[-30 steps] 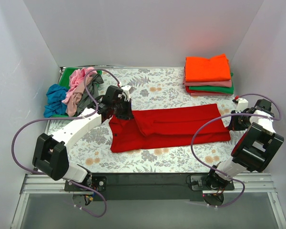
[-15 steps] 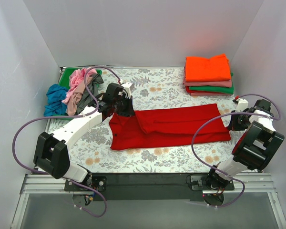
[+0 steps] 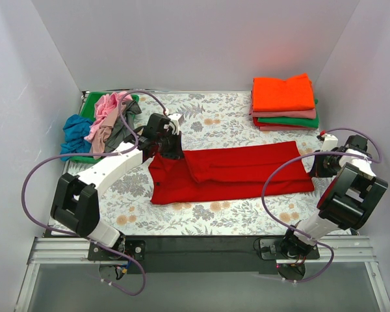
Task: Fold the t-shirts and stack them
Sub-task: Fold the tshirt
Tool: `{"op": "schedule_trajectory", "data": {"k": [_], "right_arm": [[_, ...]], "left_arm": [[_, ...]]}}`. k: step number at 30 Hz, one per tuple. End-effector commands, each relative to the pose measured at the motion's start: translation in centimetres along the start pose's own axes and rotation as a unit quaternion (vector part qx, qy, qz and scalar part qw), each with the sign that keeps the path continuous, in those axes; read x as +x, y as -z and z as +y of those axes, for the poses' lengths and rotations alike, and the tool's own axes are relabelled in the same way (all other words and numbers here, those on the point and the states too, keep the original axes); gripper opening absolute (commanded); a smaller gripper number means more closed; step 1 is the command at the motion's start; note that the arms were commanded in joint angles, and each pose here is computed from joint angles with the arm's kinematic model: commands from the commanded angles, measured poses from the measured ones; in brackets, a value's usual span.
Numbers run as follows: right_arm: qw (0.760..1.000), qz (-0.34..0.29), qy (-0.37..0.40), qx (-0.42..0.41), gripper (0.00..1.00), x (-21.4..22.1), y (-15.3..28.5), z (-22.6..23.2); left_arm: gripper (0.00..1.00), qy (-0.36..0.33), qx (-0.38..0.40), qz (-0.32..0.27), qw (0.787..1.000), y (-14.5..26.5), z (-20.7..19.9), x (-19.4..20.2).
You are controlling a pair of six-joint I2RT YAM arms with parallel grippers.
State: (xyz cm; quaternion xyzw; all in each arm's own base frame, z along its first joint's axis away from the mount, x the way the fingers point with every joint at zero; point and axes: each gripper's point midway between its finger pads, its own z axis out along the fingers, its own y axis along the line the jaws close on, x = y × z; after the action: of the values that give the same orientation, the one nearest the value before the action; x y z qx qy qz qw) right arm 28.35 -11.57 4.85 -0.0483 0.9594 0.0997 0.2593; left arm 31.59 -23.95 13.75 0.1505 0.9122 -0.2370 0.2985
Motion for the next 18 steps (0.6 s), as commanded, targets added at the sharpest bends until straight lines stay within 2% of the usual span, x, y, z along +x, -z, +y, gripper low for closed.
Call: {"op": "schedule_trajectory", "data": {"k": [1, 4, 5, 7, 13, 18], "right_arm": [[1.0, -0.016, -0.006, -0.002, 0.01, -1.4, -0.3, -0.2], [0.999, -0.031, -0.012, -0.008, 0.25, -2.6, -0.5, -0.1], [0.999, -0.045, -0.019, -0.003, 0.39, -3.3, -0.5, -0.3], [0.998, -0.056, -0.024, 0.001, 0.46, -3.9, -0.5, -0.4], [0.994, -0.105, -0.031, -0.009, 0.48, -6.4, 0.4, 0.2], [0.993, -0.117, -0.027, -0.02, 0.48, -7.0, 0.8, 0.7]], "left_arm": [[0.0, -0.009, -0.004, -0.034, 0.999, 0.4, 0.3, -2.3], [0.0, -0.007, -0.006, -0.031, 0.999, -0.1, 0.6, -2.3], [0.0, -0.005, -0.007, -0.026, 1.0, -0.5, 0.9, -2.1], [0.0, -0.005, -0.004, -0.025, 1.0, -0.8, 0.8, -2.2], [0.0, -0.001, -0.006, -0.022, 1.0, -1.7, 1.2, -2.4], [0.0, 0.003, -0.002, -0.022, 1.0, -2.0, 1.4, -2.6]]}}
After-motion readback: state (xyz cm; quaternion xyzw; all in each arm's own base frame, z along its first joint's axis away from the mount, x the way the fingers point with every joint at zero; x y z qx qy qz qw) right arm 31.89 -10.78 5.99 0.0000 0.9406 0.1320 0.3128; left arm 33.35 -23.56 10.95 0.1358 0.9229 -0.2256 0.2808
